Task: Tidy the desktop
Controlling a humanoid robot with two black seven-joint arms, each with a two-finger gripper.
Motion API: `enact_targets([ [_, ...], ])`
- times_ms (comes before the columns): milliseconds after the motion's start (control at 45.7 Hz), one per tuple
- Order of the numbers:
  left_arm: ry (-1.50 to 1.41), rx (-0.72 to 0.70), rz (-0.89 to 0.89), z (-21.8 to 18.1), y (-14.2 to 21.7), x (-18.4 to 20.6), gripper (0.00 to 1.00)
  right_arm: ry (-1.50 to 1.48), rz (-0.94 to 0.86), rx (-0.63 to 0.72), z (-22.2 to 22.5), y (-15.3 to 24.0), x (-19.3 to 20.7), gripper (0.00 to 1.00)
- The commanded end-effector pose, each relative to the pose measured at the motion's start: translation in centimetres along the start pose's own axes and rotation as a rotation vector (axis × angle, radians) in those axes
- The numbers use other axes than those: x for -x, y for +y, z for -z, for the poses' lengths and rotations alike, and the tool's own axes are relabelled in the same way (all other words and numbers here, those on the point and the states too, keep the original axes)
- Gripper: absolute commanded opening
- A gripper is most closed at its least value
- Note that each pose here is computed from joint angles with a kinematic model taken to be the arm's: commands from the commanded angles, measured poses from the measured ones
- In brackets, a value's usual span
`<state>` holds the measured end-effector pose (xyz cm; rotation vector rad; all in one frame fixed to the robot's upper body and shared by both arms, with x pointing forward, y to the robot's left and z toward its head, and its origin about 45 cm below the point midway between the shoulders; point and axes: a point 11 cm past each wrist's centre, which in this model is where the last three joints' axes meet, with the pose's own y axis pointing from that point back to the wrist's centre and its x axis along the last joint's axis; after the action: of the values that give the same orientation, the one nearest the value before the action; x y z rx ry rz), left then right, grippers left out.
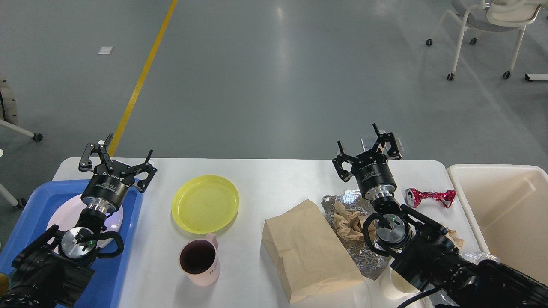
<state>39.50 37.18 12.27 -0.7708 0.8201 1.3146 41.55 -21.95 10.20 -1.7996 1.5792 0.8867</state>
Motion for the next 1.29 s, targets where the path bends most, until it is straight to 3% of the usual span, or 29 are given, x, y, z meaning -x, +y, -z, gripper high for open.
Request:
enact_targets([
  [0,0.0,-0.004,0.0,0.1,0.0,0.0,1.0,-0.001,0.001,0.0,0.0,0.0,0.1,1.0],
  [635,-0.03,-0.038,-0.011,0.3,-0.5,0.3,1.0,0.0,0.0,0.0,0.0,0.0,0.0,1.0],
  [919,-0.155,-0.091,-0.187,0.0,-4.3,1.6,1.0,0.001,0.0,-0.001,0.1,0.0,0.0,1.0],
  [1269,-0.279,-0.052,-0.445,-2.5,-6.6,2.3,1.0,0.0,0.001,-0.001,0.1,0.0,0.0,1.0],
])
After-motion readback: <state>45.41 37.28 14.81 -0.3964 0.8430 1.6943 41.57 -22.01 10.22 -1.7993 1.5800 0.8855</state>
